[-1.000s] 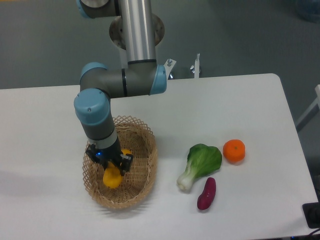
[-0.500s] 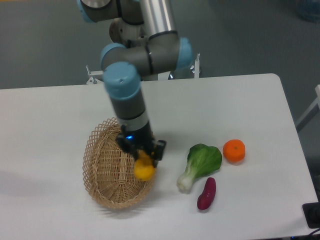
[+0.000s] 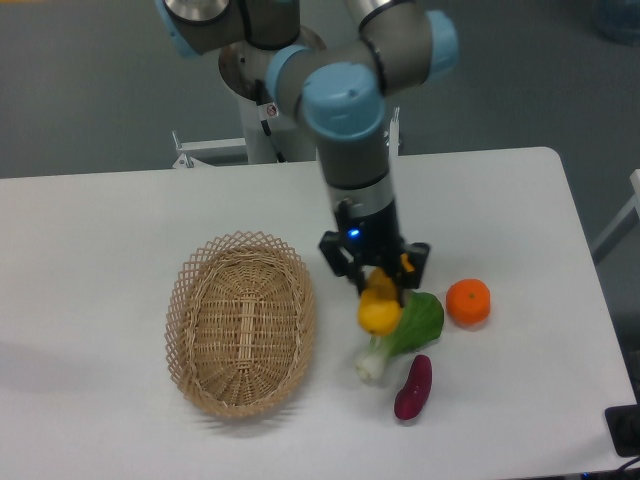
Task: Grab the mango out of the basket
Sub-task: 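Lift the mango out of the basket and carry it above the orange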
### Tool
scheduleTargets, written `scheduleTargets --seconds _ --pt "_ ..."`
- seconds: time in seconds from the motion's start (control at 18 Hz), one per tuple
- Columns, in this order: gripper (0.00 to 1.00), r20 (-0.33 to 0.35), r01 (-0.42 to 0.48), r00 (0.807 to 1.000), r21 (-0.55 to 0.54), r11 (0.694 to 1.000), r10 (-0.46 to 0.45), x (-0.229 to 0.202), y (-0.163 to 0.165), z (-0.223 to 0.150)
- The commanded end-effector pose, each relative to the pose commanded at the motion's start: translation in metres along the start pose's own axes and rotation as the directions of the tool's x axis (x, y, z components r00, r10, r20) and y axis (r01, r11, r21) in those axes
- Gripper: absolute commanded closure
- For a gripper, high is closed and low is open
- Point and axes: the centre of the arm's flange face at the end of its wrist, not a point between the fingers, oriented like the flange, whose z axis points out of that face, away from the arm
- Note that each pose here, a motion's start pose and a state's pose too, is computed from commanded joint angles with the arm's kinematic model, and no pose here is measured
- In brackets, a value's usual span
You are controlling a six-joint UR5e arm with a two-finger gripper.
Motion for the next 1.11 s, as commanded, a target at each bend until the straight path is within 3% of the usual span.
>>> scheduleTargets --seconds 0.56,1.11 --pt "0.55 -0.074 -0.074 0.994 0.007 0.997 0.074 -0.042 0.048 -0.044" --pt "0.55 -0.08 -0.102 0.992 -0.003 0.995 0.101 -0.056 0.066 -0.044"
